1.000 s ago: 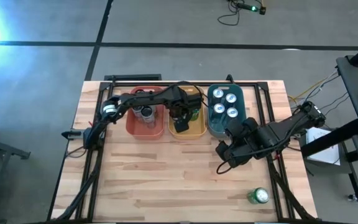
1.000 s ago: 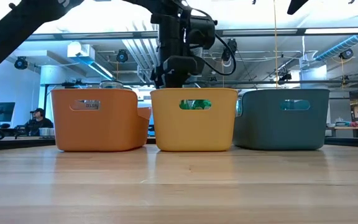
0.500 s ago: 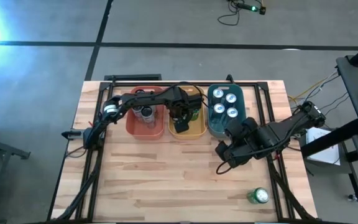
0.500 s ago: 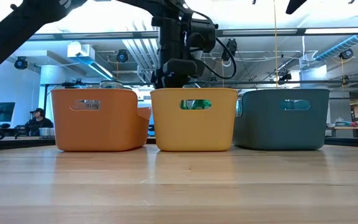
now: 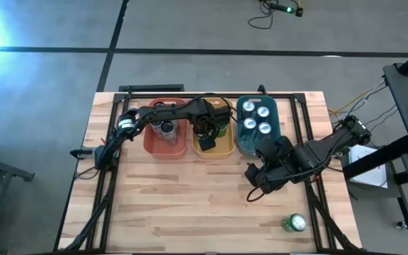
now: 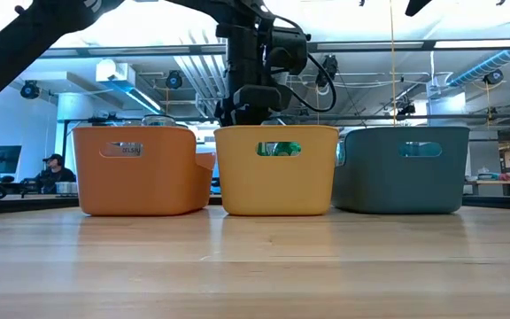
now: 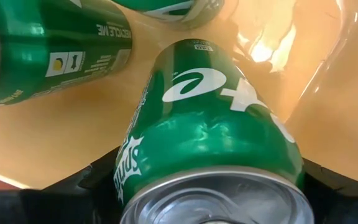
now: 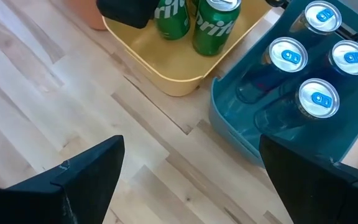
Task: Sort soda cans
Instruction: Put the green soda can into the yellow bin
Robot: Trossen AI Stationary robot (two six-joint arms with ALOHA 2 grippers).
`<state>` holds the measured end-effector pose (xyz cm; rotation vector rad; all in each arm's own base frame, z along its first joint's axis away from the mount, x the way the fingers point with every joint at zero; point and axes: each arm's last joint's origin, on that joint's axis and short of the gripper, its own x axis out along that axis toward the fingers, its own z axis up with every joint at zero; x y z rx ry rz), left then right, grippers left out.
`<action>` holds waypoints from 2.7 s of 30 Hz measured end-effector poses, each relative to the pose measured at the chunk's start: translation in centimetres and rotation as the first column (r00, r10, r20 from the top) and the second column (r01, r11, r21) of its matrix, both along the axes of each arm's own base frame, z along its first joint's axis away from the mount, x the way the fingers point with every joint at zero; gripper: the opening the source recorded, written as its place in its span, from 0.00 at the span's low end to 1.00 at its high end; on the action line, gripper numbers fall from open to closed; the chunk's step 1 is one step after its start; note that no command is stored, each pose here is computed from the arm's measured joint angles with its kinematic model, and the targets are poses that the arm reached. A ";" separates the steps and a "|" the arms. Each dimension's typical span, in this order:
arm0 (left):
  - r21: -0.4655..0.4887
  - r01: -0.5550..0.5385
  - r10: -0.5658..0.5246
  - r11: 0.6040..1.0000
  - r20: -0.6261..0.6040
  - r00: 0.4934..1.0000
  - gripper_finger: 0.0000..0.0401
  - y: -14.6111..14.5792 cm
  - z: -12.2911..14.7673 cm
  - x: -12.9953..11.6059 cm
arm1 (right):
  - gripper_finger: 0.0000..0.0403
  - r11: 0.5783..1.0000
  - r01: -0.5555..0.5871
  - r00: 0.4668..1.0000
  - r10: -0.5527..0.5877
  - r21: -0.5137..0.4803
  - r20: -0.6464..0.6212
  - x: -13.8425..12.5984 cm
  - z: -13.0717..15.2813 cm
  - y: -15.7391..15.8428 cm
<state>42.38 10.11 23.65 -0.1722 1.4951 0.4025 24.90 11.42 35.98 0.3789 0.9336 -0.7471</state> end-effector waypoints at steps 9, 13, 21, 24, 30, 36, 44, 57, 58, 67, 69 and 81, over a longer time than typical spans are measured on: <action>-0.032 -0.043 0.043 0.999 0.012 0.999 0.74 0.2 0.0 0.0 | 0.91 1.000 -0.016 1.000 0.016 0.003 0.012 0.2 0.0 0.1; -0.029 -0.044 0.045 0.999 0.017 0.999 0.81 0.2 0.0 0.0 | 0.91 1.000 -0.014 1.000 0.014 0.007 0.019 0.2 0.0 0.2; -0.083 -0.044 0.044 0.996 -0.010 0.999 0.87 0.0 0.6 -0.6 | 0.91 1.000 -0.030 0.999 0.030 -0.003 0.026 0.2 0.1 0.3; -0.088 -0.043 0.043 0.995 -0.005 0.999 0.87 -0.2 2.0 -1.2 | 0.91 0.999 -0.050 0.999 0.050 -0.013 0.018 0.3 0.1 0.3; -0.064 -0.061 0.071 0.996 0.157 0.985 0.86 -0.7 7.2 -2.0 | 0.91 0.998 -0.012 0.998 0.016 -0.056 0.068 0.5 0.1 0.2; -0.039 -0.036 0.048 0.999 0.385 0.922 0.86 -3.2 15.0 -4.5 | 0.91 0.998 -0.052 0.998 0.053 -0.022 0.042 1.9 -1.5 -0.8; -0.024 -0.043 0.048 0.999 0.699 0.713 0.86 -8.4 24.5 -12.4 | 0.84 0.996 -0.010 0.990 -0.003 0.090 0.143 5.9 -2.7 -6.8; 0.040 -0.165 0.059 0.986 0.829 0.556 0.86 -14.0 28.0 -19.3 | 0.49 0.979 0.152 0.978 -0.169 0.133 0.124 7.7 -9.2 -14.1; 0.045 -0.168 0.057 0.985 0.830 0.555 0.86 -14.2 28.0 -19.3 | 0.47 0.980 0.149 0.980 -0.164 0.133 0.110 8.1 -9.6 -14.2; 0.049 -0.178 0.064 0.983 0.815 0.576 0.86 -14.6 27.2 -17.9 | 0.39 0.981 0.153 0.986 -0.144 0.116 -0.085 11.1 -13.0 -15.5; 0.045 -0.174 0.065 0.984 0.815 0.576 0.86 -14.8 27.2 -17.8 | 0.39 0.980 0.165 0.983 -0.154 0.110 -0.104 11.4 -13.6 -15.9; 0.045 -0.169 0.062 0.985 0.814 0.578 0.86 -15.0 27.1 -17.7 | 0.46 0.982 0.105 0.993 -0.095 0.160 -0.066 13.3 -15.8 -16.6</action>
